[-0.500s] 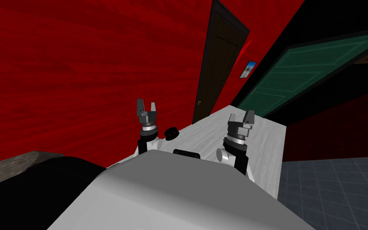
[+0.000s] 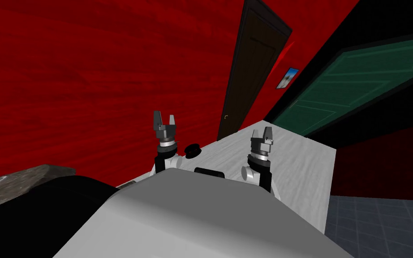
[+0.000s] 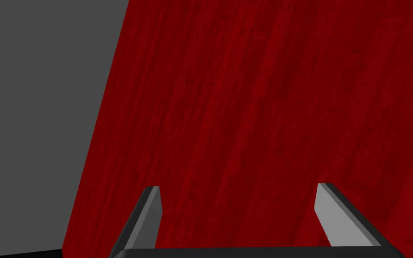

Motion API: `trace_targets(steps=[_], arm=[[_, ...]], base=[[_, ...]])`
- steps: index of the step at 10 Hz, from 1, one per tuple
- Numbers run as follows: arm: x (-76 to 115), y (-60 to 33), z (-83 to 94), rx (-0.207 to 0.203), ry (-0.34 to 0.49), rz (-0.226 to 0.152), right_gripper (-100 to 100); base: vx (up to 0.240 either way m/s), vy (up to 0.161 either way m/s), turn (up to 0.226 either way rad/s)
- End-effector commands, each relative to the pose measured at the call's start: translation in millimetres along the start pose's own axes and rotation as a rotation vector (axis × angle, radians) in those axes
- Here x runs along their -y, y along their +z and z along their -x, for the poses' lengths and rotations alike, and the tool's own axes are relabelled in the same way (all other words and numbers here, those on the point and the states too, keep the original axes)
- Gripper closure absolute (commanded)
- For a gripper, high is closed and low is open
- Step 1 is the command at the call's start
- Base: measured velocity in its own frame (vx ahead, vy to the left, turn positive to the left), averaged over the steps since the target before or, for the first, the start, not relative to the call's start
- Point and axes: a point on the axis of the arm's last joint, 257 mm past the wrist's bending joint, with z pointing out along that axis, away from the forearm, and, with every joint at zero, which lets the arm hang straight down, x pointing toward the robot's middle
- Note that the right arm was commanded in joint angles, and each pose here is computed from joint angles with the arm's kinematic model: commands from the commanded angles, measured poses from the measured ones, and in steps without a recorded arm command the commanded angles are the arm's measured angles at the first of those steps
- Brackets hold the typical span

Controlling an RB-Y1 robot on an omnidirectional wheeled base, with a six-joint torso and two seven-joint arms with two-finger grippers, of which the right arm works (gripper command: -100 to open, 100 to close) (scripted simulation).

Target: Pull the door open

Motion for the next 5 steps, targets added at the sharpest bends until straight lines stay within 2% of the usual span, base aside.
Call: trace_targets(steps=[1,4,5], arm=[[14.4,-5.4,-4.3,-0.018,0.018,-0.024,-100],[33.2,-12.0,-8.9,-0.036,0.037,-0.053,-100],[45.5,-16.8,-11.6,-0.048,0.049,-0.073,-100]], base=[[0.129,-0.082,0.123],[0.088,-0.057,0.097],[0.083,-0.059,0.140]])
